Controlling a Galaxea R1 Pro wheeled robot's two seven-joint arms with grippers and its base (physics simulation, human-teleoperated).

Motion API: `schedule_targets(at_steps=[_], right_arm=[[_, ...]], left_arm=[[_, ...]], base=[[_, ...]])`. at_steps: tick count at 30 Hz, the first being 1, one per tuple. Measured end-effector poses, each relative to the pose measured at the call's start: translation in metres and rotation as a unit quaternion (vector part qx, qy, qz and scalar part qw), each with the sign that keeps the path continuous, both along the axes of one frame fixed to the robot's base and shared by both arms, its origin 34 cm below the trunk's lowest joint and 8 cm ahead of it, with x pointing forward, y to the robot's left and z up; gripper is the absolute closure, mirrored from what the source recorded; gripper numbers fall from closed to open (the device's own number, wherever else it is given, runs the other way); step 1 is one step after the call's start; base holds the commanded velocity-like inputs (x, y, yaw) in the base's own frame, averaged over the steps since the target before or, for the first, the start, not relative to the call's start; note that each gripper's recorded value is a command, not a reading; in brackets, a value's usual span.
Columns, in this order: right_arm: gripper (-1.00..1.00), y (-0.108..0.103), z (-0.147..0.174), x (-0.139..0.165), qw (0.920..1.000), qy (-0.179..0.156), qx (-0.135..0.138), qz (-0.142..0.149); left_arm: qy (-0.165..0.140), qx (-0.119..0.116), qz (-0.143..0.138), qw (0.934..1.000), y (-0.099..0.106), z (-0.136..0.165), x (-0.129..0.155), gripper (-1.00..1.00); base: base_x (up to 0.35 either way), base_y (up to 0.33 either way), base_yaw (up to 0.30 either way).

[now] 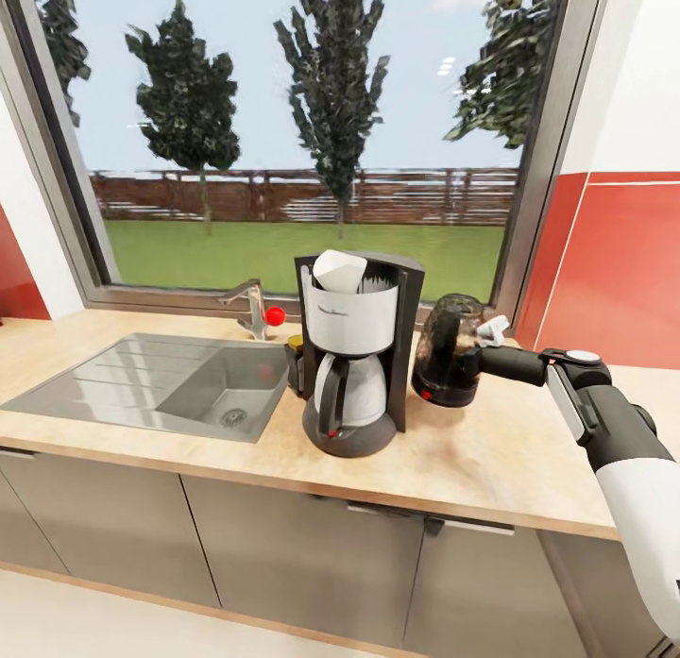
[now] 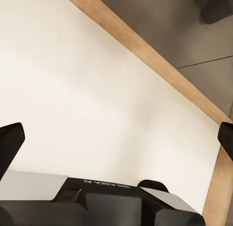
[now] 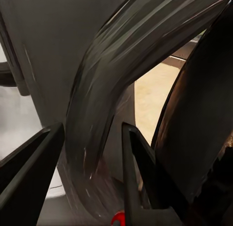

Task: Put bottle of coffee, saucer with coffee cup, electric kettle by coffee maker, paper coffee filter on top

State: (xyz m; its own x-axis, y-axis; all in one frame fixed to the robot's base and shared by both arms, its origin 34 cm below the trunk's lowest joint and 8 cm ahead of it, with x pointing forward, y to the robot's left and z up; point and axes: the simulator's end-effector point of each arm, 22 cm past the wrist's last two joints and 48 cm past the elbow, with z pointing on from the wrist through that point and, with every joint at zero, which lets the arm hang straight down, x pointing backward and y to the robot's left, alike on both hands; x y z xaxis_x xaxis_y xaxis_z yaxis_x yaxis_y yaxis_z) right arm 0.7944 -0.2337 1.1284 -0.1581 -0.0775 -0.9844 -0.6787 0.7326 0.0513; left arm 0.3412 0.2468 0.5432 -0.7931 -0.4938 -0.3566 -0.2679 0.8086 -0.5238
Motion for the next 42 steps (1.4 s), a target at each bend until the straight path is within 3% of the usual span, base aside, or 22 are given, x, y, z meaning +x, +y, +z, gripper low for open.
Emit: schedule_targets(at_steps=[14,18,21,42], right_arm=[[1.00,-0.002,-0.013,0.003,1.0000,0.000,-0.002,-0.009],[1.00,0.013,-0.038,0.001,0.9994,0.017,-0.028,0.006],[1.00,0.012,-0.041,0.003,0.9993,0.017,-0.035,-0.001],[1.00,0.012,-0.048,0.005,0.9991,0.018,-0.037,-0.005]], left_arm=[[0.000,0.000,0.000,1.0000,0.000,-0.012,0.000,-1.00],[0.000,0.000,0.000,1.0000,0.000,-0.017,0.000,-1.00],[0.000,0.000,0.000,1.0000,0.000,-0.017,0.000,-1.00],[0.000,0.000,0.000,1.0000,0.000,-0.022,0.000,-1.00]], base=[[0.000,0.000,0.000],[0.000,0.000,0.000],[0.000,0.000,0.000],[0.000,0.000,0.000]])
